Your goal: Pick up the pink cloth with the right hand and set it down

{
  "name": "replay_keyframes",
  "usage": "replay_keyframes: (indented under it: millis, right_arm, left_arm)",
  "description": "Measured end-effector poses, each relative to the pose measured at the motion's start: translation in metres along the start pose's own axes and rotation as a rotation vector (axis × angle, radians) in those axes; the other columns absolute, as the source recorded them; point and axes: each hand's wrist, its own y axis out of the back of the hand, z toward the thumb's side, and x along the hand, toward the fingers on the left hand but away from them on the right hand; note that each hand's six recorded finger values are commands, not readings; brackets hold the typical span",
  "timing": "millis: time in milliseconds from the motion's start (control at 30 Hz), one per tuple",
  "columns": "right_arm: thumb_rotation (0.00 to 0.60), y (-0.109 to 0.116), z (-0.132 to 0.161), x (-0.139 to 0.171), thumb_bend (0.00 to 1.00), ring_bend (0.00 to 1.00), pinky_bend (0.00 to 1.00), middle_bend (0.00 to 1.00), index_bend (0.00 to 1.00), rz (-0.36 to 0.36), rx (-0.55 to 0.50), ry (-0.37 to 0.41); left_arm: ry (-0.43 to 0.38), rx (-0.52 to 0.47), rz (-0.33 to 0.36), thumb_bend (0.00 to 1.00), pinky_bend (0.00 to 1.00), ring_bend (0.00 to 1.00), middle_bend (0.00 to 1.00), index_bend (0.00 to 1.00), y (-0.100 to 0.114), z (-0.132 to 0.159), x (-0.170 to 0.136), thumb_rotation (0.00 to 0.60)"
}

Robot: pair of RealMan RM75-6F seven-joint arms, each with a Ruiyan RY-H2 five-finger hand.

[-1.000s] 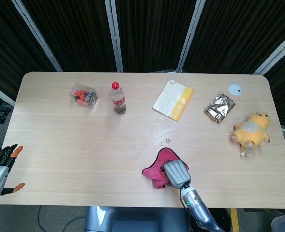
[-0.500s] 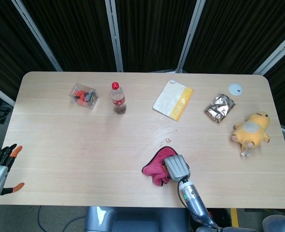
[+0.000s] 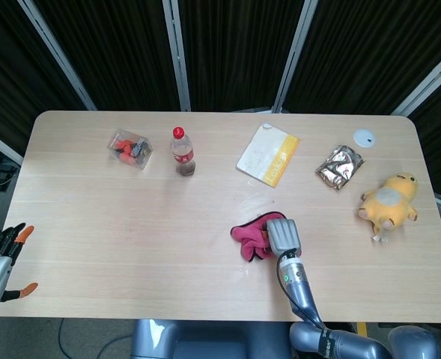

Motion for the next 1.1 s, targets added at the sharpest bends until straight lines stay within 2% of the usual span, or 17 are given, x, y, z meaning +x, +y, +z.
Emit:
replay_keyframes:
  millis: [400,767,900,1100]
  right_arm:
    - [0.600,0.022,-0.025,-0.033,0.30,0.52,0.71,0.64,0.76,-0.081,-0.050,-0.124]
    - [0.600,0.050,-0.070,-0.042,0.30,0.52,0.71,0.64,0.76,-0.155,-0.066,-0.231]
    - [0.600,0.060,-0.080,-0.039,0.30,0.52,0.71,0.64,0.76,-0.186,-0.066,-0.248]
    - [0.600,0.081,-0.082,-0.031,0.30,0.52,0.71,0.64,0.76,-0.237,-0.102,-0.227]
  left_arm:
    - [0.000,-0.010,0.008,0.00,0.00,0.00,0.00,0.03,0.000,0.001,0.000,0.600]
    - [-0.009,-0.011,0.007,0.00,0.00,0.00,0.00,0.03,0.000,0.002,0.000,0.600]
    - [-0.011,-0.010,0.007,0.00,0.00,0.00,0.00,0.03,0.000,0.003,-0.001,0.600]
    - [-0.020,0.001,0.020,0.00,0.00,0.00,0.00,0.03,0.001,0.004,-0.001,0.600]
